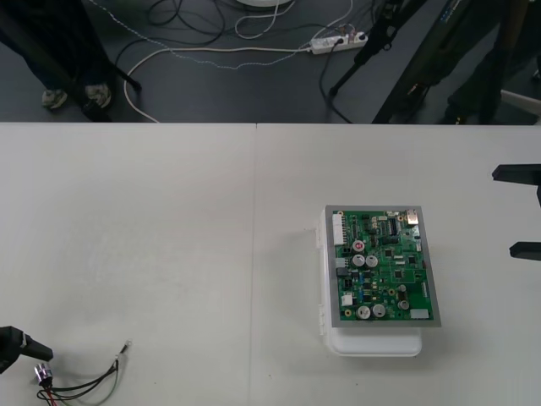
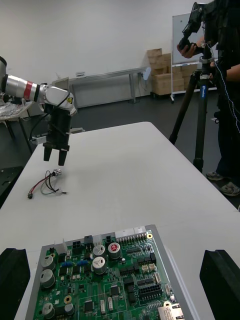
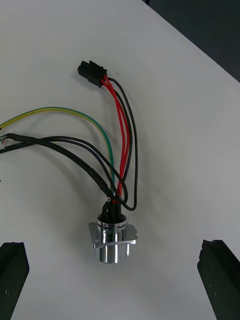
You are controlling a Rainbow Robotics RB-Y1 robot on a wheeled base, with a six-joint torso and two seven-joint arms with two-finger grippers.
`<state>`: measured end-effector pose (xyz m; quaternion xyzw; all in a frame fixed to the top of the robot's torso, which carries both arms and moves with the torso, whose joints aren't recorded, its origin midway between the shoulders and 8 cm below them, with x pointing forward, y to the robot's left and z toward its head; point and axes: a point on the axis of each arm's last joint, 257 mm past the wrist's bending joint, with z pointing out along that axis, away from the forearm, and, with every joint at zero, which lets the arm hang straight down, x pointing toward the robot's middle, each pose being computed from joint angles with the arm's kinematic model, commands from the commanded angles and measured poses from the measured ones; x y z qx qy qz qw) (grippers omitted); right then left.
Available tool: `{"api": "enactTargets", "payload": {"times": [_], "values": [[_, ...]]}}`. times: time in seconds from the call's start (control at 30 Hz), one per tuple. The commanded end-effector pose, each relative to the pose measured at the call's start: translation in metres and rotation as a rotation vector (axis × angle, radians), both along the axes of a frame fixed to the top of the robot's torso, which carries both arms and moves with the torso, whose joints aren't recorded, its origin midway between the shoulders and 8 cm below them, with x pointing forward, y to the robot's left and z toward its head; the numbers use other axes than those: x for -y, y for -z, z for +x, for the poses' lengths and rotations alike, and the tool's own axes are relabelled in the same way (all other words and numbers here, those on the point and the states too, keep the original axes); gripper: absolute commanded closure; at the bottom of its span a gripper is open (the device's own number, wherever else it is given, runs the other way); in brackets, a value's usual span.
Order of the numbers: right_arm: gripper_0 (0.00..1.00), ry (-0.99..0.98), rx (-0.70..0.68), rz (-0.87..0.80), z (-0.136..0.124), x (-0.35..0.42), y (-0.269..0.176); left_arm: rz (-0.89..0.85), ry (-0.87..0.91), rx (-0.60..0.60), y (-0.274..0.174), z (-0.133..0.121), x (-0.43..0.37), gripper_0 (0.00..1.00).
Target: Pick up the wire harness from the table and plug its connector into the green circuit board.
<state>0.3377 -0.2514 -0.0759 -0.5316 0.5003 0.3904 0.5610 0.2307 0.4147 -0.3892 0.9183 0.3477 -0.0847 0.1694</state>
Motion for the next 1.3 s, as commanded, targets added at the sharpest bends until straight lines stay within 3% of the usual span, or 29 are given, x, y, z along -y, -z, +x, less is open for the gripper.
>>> {"api": "enactTargets", "payload": {"times": [0.03, 0.47, 0.87, 1.3], "values": [[0.00, -0.050, 0.063, 0.037, -0.003, -0.017, -0.007, -0.014, 0.075, 0.060, 0.006, -0.004, 0.004, 0.00], [0.00, -0.077, 0.034, 0.091, -0.010, -0.033, -0.003, 0.010, 0.035, 0.095, 0.022, -0.002, 0.003, 0.00], [0.00, -0.161, 0.041, 0.098, -0.045, -0.047, -0.017, 0.017, -0.008, 0.154, 0.034, 0.008, 0.006, 0.00], [0.00, -0.163, 0.041, 0.080, -0.048, -0.040, -0.020, 0.055, -0.021, 0.191, 0.040, 0.016, -0.002, 0.00]]}}
